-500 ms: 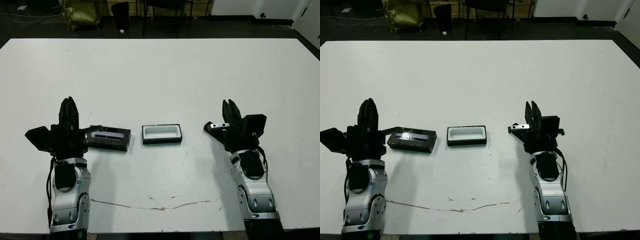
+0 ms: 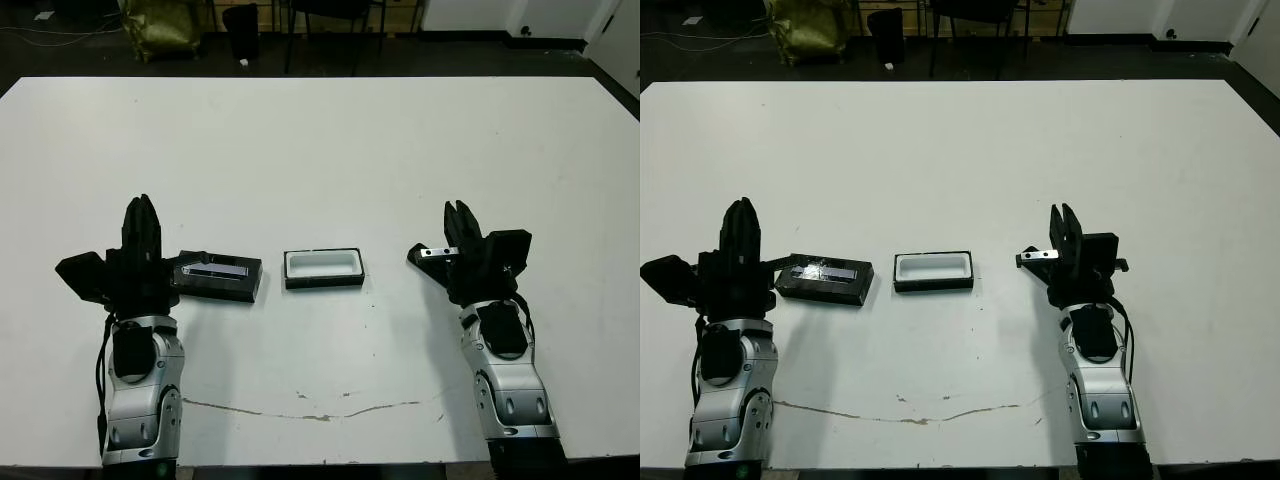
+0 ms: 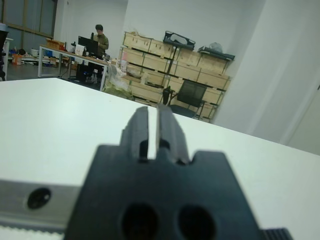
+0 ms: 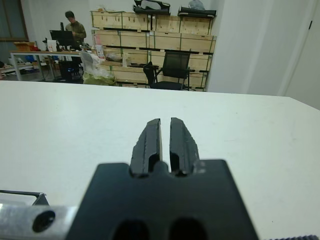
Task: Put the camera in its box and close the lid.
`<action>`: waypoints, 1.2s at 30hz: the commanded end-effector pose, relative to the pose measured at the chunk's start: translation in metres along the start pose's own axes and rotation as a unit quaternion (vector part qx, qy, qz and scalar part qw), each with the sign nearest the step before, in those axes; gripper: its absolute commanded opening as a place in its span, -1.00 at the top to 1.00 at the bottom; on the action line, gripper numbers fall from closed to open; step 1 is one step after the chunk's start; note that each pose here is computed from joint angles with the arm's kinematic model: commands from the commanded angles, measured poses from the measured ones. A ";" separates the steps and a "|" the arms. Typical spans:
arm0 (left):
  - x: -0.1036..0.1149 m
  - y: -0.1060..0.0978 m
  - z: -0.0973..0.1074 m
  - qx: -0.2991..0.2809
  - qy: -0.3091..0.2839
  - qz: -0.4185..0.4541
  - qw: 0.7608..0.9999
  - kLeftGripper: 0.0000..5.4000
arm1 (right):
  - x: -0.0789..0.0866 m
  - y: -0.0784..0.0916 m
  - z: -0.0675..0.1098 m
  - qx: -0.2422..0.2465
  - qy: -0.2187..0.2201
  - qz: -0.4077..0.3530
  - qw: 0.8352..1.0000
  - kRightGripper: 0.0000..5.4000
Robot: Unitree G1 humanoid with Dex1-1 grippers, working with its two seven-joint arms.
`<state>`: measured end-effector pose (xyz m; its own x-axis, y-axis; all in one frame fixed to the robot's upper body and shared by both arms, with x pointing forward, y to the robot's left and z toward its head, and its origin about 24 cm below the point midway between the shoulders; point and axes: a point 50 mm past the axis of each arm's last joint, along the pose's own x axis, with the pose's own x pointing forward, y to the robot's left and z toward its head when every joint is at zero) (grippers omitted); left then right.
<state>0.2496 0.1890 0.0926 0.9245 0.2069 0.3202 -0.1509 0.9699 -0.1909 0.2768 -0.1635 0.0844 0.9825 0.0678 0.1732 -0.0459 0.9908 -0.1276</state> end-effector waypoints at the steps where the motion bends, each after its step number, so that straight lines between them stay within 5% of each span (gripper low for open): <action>1: -0.002 0.002 -0.005 0.009 0.017 0.007 1.000 0.98 | -0.001 -0.007 0.003 -0.002 -0.010 0.013 1.000 1.00; 9: 0.000 0.001 -0.005 0.009 0.010 -0.003 1.000 0.98 | 0.005 -0.039 0.024 -0.009 -0.045 0.049 0.998 1.00; 24: -0.001 0.004 -0.005 0.015 0.009 0.000 1.000 0.98 | 0.004 -0.091 0.033 -0.057 0.005 0.117 0.991 1.00; 31: 0.000 0.005 -0.005 0.015 0.009 0.000 1.000 0.98 | 0.000 -0.096 0.032 -0.079 0.031 0.167 0.982 1.00; 36: -0.001 0.006 -0.006 0.016 0.011 0.003 1.000 0.98 | -0.009 -0.093 0.033 -0.050 0.064 0.241 0.967 1.00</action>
<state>0.2516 0.1903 0.0922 0.9221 0.2033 0.3293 -0.1520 0.9728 -0.1751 0.2710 -0.2504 0.1320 0.8844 0.4665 0.0119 -0.4457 0.8520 -0.2748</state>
